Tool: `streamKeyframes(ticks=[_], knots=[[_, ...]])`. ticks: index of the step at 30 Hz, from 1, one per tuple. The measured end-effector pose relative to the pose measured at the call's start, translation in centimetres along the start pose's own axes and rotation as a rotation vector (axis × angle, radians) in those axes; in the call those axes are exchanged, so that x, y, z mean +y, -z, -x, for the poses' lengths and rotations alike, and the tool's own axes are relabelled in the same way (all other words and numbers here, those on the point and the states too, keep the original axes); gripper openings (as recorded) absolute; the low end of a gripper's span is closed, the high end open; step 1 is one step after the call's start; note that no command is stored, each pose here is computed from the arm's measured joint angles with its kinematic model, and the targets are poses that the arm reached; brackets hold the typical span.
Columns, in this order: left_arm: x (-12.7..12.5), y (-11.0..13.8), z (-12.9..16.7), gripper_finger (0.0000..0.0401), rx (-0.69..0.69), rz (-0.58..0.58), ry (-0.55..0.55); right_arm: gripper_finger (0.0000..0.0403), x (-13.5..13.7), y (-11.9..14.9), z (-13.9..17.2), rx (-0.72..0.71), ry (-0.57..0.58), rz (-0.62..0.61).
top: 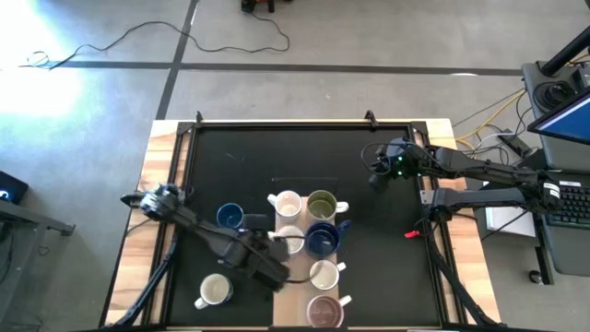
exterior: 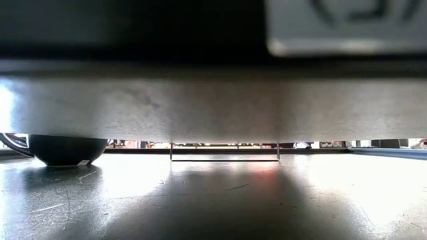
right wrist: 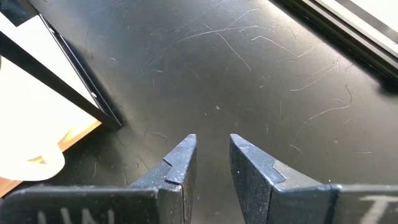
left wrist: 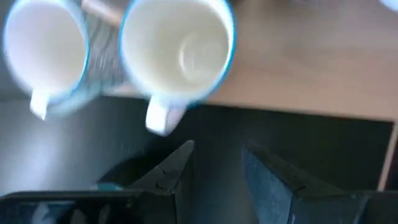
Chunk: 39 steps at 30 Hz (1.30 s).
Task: Place coffee mugs
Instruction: Put the black mug on the shelf
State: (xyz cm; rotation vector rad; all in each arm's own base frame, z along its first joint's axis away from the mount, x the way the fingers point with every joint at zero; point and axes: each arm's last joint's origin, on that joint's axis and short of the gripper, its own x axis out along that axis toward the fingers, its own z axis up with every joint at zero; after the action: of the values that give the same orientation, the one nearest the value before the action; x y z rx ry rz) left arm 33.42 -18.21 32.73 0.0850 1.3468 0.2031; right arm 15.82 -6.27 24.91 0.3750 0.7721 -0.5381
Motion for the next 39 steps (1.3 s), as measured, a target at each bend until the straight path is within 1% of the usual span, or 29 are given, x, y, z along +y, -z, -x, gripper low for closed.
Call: streamKeyframes(ticks=[3, 6, 9, 13, 17, 20, 25, 30, 33, 39], knots=[[1.1, 2.4, 0.4, 0.0119, 0.032, 0.059, -0.022, 0.0084, 0.0, 0.0, 0.0, 0.000, 0.000, 0.000], [2.3, 4.8, -0.5, 0.0124, 0.071, 0.105, -0.037, 0.0084, 0.0, 0.0, 0.0, 0.000, 0.000, 0.000], [3.2, 7.0, -1.6, 0.0126, 0.066, 0.142, 0.026, 0.0084, 0.0, 0.0, 0.0, 0.000, 0.000, 0.000], [4.7, 9.6, -3.2, 0.0126, 0.053, 0.172, 0.044, 0.0084, 0.0, 0.0, 0.0, 0.000, 0.000, 0.000], [6.1, 11.4, -4.3, 0.0126, 0.011, 0.229, 0.088, 0.0084, 0.0, 0.0, 0.0, 0.000, 0.000, 0.000], [6.9, 12.5, -5.5, 0.0126, -0.004, 0.251, 0.100, 0.0084, 0.0, 0.0, 0.0, 0.000, 0.000, 0.000], [7.8, 13.5, -7.0, 0.0126, -0.029, 0.279, 0.119, 0.0084, 0.0, 0.0, 0.0, 0.001, 0.000, 0.000], [8.4, 13.7, -8.1, 0.0126, 0.013, 0.266, 0.080, 0.0084, 0.0, 0.0, 0.0, 0.000, 0.000, 0.000], [8.7, 13.5, -7.8, 0.0126, -0.003, 0.268, 0.091, 0.0084, 0.0, 0.0, 0.0, 0.000, 0.000, 0.000], [8.7, 13.4, -8.2, 0.0126, 0.005, 0.223, 0.075, 0.0084, 0.0, 0.0, 0.0, 0.000, 0.000, 0.000]])
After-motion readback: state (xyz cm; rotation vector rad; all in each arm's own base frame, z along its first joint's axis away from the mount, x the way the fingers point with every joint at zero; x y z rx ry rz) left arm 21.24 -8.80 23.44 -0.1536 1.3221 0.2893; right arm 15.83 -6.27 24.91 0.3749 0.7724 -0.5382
